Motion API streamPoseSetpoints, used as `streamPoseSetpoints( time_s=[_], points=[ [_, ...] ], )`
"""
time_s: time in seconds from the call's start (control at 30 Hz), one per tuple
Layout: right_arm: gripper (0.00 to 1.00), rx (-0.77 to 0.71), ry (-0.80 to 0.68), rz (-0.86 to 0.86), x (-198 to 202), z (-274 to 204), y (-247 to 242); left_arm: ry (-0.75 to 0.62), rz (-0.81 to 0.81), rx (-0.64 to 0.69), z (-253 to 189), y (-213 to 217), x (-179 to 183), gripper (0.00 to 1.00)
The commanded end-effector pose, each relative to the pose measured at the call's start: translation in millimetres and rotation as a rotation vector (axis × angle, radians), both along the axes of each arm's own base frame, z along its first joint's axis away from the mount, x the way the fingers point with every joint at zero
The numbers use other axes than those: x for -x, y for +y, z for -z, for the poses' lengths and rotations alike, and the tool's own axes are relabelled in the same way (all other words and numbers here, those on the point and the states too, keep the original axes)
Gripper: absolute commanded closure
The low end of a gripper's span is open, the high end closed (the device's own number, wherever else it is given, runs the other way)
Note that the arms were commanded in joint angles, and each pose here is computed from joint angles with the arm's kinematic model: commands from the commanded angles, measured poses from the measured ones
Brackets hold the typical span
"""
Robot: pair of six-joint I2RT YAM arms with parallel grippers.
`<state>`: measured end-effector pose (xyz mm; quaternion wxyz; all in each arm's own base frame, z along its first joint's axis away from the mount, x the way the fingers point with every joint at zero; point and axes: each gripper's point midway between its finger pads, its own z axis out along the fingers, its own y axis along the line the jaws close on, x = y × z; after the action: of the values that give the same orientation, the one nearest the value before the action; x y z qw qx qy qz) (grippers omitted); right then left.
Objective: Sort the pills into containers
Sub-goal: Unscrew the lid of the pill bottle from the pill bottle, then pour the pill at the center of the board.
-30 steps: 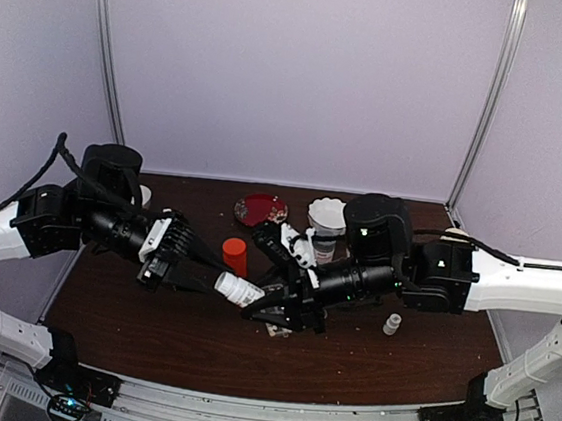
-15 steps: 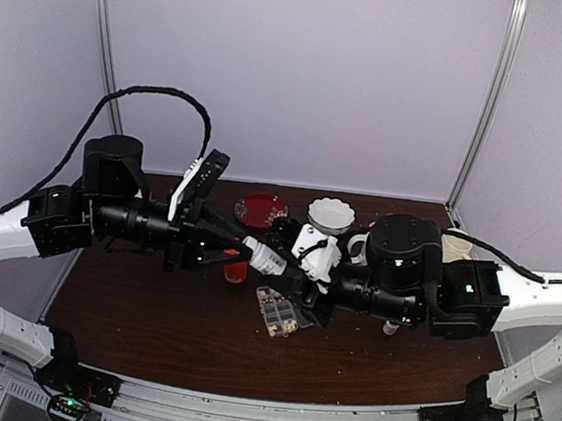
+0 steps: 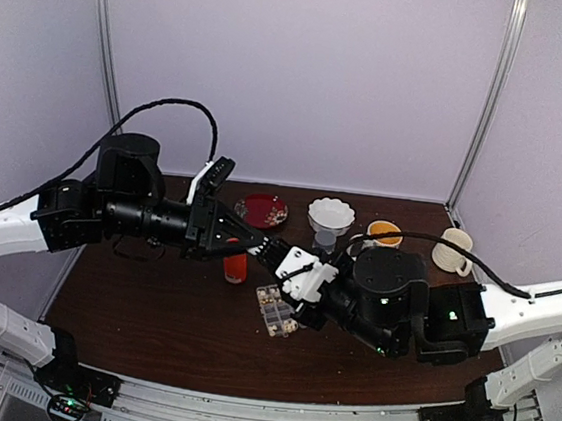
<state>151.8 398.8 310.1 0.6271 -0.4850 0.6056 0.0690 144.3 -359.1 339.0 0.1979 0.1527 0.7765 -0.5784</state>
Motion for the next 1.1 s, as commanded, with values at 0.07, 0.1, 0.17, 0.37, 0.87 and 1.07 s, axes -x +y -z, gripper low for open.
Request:
streamPoseSetpoints(
  time_s=[0.07, 0.1, 0.17, 0.37, 0.87, 1.07],
  points=[
    [1.0, 0.03, -0.059, 0.103, -11.6, 9.5, -22.2, 0.126, -0.106, 0.082, -22.3, 15.6, -6.6, 1.0],
    [1.0, 0.042, -0.064, 0.111, -12.3, 12.7, -24.2, 0.17, -0.123, 0.089, -20.1, 17.2, -8.4, 1.0],
    [1.0, 0.055, -0.066, 0.133, -14.5, 17.7, -28.9, 0.179, -0.134, 0.121, -23.7, 19.8, -9.7, 1.0],
    [1.0, 0.008, 0.032, 0.055, -3.1, 33.3, -29.9, -0.028, -0.279, -0.026, -18.3, 47.0, -31.4, 1.0],
    [1.0, 0.093, 0.494, -0.067, -0.4, 149.9, -28.9, -0.371, -0.497, -0.351, 23.6, 110.0, -64.2, 1.0],
    [1.0, 0.106, 0.66, -0.03, -14.8, 192.9, -34.2, -0.391, -0.498, -0.388, 33.7, 114.9, -64.8, 1.0]
  ],
)
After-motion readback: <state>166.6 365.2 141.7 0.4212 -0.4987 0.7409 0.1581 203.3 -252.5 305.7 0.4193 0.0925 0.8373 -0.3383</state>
